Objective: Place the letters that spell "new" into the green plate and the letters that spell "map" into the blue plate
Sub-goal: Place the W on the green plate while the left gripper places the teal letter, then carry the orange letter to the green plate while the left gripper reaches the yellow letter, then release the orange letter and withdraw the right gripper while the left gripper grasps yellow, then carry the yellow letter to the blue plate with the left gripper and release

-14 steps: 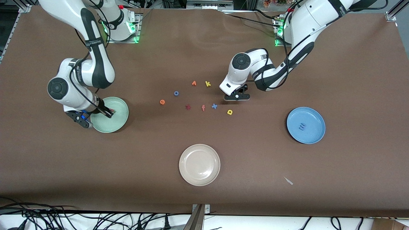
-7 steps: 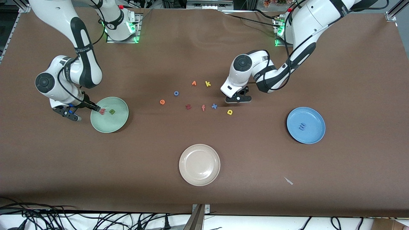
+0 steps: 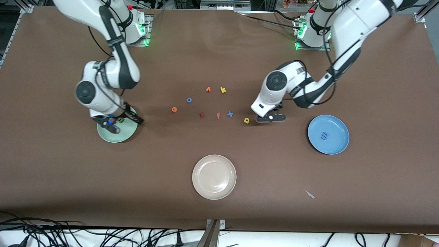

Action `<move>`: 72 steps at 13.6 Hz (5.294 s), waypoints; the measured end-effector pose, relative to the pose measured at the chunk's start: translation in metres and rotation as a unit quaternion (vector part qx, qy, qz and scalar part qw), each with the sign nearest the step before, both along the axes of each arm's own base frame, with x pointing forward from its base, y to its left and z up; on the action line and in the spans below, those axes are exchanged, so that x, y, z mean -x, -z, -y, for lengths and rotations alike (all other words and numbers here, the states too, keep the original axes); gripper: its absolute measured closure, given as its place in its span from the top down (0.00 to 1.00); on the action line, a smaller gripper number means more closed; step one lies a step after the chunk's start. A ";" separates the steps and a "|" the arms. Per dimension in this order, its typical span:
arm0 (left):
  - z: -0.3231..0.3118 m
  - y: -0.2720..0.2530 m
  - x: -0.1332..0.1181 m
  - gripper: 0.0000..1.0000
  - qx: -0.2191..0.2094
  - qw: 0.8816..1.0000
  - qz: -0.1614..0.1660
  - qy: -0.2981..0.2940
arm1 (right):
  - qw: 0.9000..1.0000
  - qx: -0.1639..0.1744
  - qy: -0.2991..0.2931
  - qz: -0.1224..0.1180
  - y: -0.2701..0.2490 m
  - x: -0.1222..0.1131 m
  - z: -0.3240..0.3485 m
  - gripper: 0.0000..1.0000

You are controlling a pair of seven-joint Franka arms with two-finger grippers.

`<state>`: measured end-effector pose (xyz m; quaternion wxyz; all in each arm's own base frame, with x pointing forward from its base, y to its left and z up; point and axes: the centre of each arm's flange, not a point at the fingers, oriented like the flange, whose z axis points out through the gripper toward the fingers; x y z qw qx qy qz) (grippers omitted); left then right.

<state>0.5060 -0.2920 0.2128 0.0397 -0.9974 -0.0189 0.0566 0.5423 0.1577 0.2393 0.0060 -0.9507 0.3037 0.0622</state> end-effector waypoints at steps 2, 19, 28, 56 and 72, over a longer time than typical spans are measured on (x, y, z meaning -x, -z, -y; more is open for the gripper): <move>-0.035 -0.019 -0.029 0.37 -0.007 1.000 -0.010 0.016 | 0.999 -0.006 0.032 0.003 0.004 0.013 -0.046 0.85; -0.244 -0.039 -0.113 0.90 0.031 0.993 -0.041 0.106 | 0.997 -0.009 0.052 0.063 0.060 0.061 -0.128 0.28; -0.029 -0.053 -0.073 1.00 0.052 0.997 -0.006 -0.057 | 0.998 -0.006 0.030 0.050 0.019 0.035 -0.100 0.28; 0.089 0.040 -0.015 0.30 0.045 0.998 0.029 -0.031 | 0.949 0.009 -0.294 0.112 -0.255 -0.111 0.138 1.00; -0.055 -0.017 -0.107 0.30 -0.031 0.999 -0.027 0.021 | 0.950 -0.003 -0.293 0.105 -0.312 -0.045 0.235 1.00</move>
